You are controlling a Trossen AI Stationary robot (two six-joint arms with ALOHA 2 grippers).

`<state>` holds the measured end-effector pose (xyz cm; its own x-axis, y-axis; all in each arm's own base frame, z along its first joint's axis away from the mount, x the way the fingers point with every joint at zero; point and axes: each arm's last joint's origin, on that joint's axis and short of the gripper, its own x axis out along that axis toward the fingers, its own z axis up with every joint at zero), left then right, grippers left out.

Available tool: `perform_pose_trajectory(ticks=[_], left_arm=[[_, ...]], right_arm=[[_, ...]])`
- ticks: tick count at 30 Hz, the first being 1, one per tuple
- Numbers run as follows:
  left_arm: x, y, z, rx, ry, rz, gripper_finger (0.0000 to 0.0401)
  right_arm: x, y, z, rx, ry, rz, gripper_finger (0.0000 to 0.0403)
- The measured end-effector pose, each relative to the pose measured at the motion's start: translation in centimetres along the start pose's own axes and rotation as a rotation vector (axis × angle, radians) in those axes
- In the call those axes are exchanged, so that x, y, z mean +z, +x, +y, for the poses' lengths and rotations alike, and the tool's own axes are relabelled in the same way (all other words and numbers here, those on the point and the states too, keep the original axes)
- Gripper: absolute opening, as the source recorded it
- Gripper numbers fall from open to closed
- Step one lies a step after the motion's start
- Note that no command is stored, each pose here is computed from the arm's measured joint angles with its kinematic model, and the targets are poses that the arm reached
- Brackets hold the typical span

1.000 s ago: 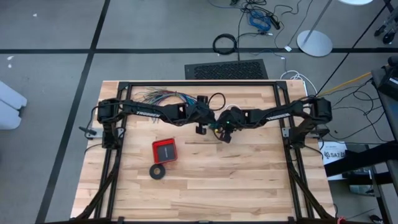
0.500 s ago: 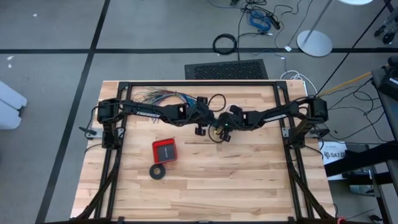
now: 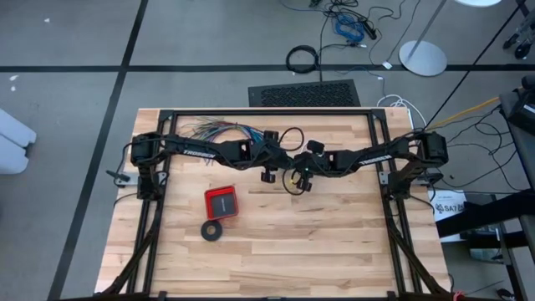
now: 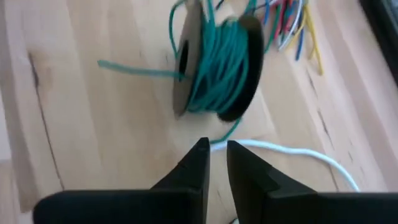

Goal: Coil cords
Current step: Return to Home Position

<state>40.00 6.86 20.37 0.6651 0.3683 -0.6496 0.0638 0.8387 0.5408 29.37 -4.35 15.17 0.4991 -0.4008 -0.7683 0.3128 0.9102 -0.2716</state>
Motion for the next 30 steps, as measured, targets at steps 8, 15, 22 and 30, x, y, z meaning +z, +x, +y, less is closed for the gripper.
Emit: perform_pose_trajectory(ticks=[8, 15, 22, 30], left_arm=[[-0.7, -0.1, -0.1, 0.047, 0.002, 0.101, 0.0142], [-0.2, -2.3, 1.6, 0.082, -0.03, 0.068, 0.0142], [0.2, -6.7, 4.0, 0.055, -0.07, -0.057, 0.0142], [-0.7, -11.8, 4.9, 0.035, -0.086, -0.025, 0.0142]], right_arm=[[0.6, -0.6, 1.0, 0.004, -0.002, -0.073, 0.0095], [0.5, -1.5, 1.4, -0.04, 0.004, -0.067, 0.0179], [1.0, -4.9, 0.8, -0.086, 0.02, -0.131, 0.0205], [0.5, -11.2, -0.1, -0.106, 0.021, -0.226, 0.0197]])
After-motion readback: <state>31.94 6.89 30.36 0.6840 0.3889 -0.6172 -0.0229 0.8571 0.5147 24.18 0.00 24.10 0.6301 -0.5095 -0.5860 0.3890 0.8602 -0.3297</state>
